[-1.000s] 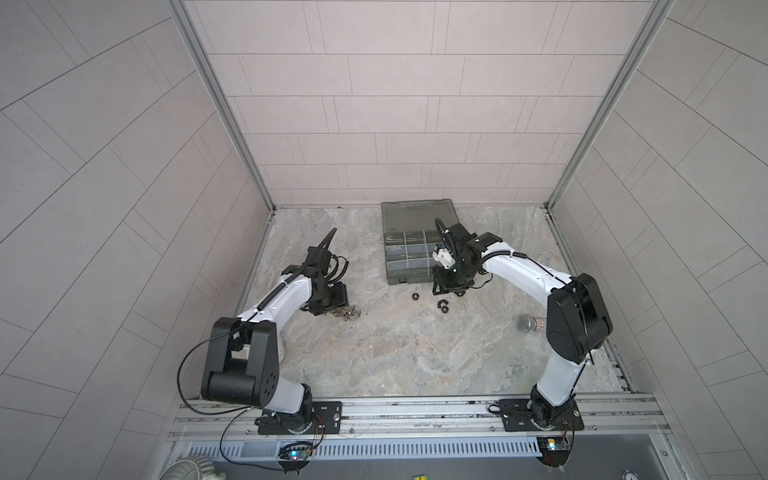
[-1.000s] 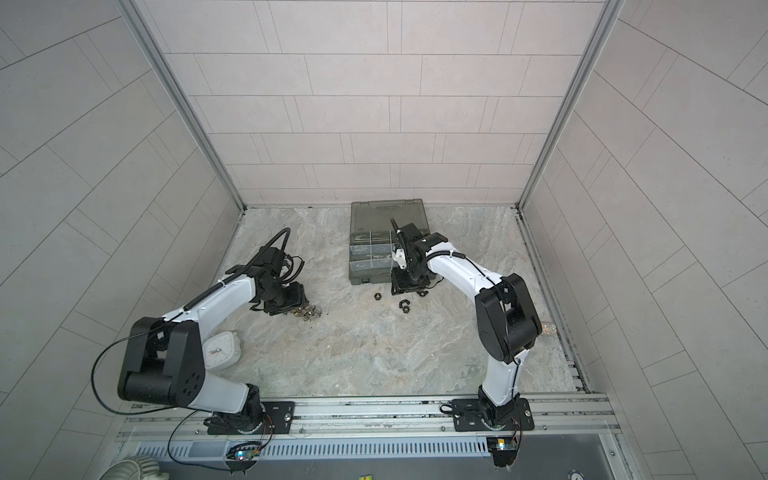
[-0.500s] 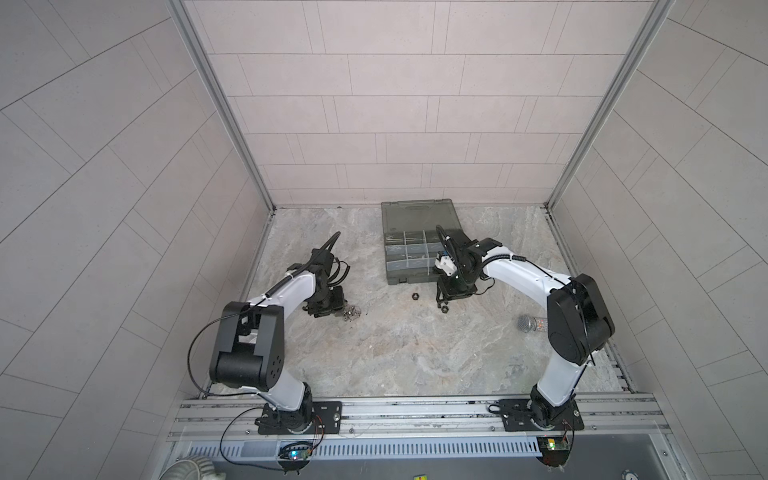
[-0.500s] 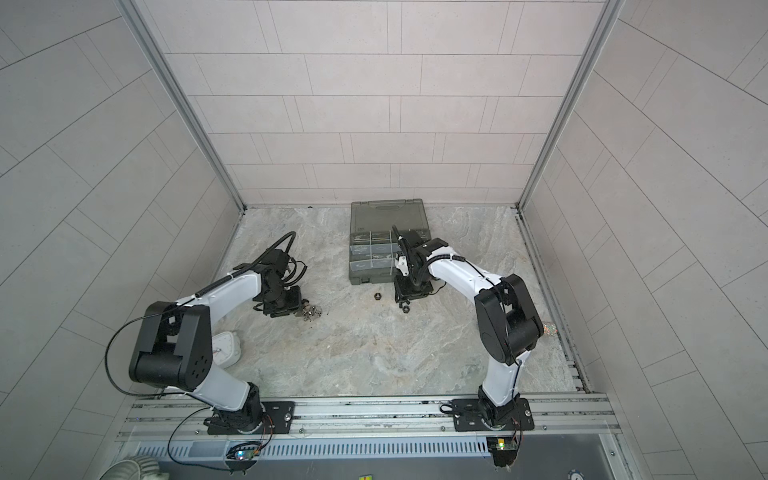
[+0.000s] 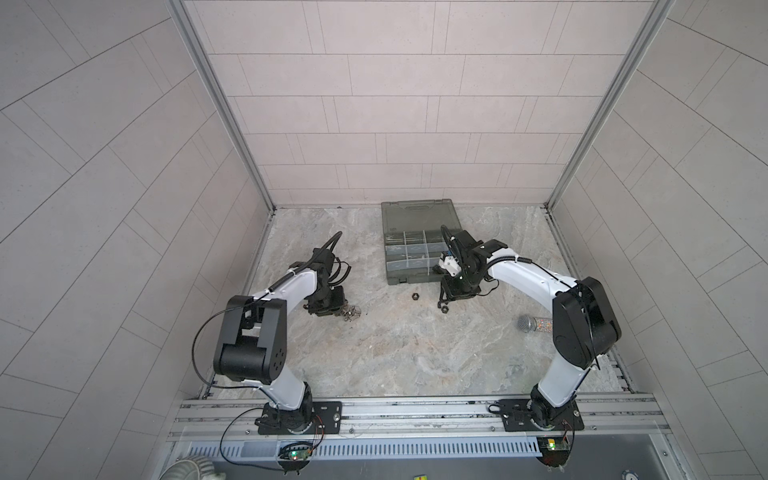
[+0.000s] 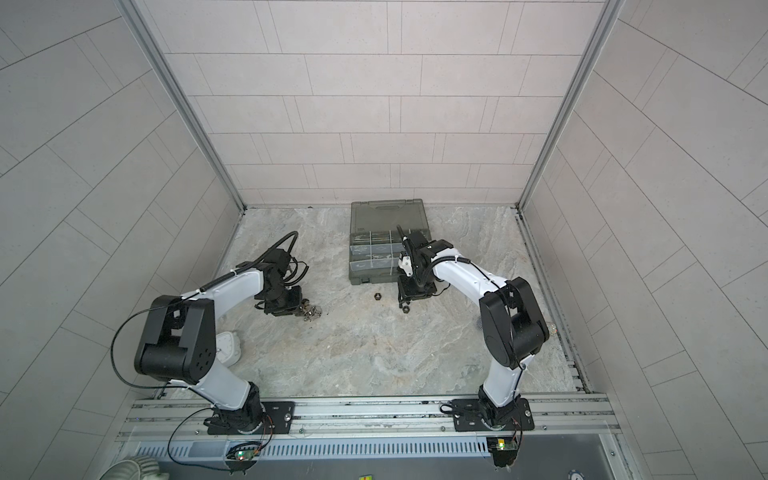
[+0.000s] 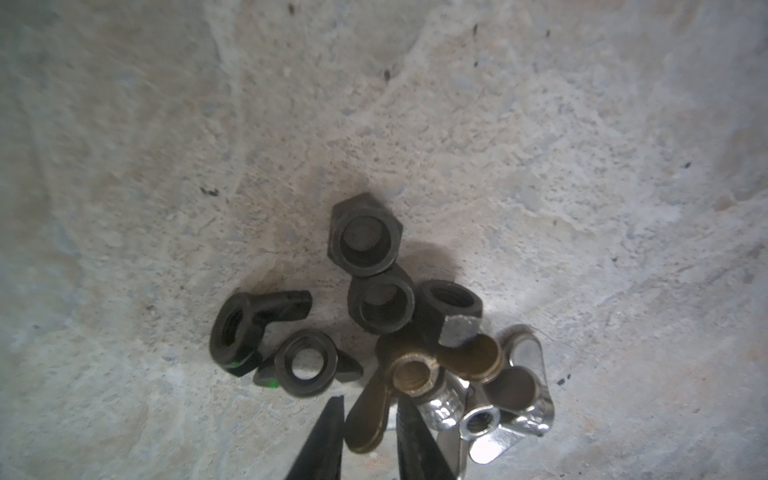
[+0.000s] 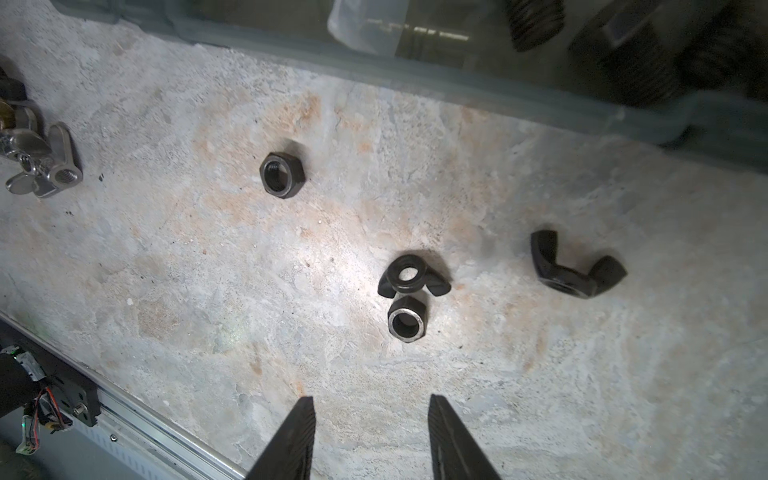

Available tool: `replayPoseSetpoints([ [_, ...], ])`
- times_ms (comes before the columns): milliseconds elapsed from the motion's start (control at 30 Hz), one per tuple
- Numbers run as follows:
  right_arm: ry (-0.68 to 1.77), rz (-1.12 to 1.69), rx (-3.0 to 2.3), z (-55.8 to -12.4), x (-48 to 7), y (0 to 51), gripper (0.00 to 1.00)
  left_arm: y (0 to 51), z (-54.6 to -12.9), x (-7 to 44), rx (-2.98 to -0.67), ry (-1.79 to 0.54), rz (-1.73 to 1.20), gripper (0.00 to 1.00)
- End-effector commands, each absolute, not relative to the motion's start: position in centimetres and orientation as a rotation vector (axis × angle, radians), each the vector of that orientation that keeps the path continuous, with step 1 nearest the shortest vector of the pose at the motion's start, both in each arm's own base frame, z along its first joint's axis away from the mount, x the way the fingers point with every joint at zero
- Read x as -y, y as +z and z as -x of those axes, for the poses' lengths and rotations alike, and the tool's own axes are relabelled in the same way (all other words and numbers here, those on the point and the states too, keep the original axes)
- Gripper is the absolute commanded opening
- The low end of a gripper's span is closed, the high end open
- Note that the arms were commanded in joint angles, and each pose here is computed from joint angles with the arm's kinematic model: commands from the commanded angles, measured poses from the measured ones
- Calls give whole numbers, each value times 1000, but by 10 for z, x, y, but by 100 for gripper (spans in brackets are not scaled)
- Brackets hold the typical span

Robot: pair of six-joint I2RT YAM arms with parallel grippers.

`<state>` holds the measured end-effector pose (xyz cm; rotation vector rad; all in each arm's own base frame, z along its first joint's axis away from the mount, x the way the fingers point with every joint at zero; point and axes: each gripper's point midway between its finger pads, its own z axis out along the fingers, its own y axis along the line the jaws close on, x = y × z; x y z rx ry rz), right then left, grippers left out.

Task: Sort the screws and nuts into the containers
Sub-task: 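Lower the left gripper and grasp the brass wing nut in the cluster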

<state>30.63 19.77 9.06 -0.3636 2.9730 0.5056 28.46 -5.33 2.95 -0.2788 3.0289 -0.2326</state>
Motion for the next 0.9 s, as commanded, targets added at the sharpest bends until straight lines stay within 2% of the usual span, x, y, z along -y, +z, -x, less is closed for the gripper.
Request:
replayPoseSetpoints([
  [0, 513, 381, -2944, -303, -194, 101, 46, 32, -286, 57, -3030, -253, 271, 25],
  [867, 541, 367, -2924, -287, -180, 115, 48, 40, -295, 79, -3045, -288, 137, 2],
])
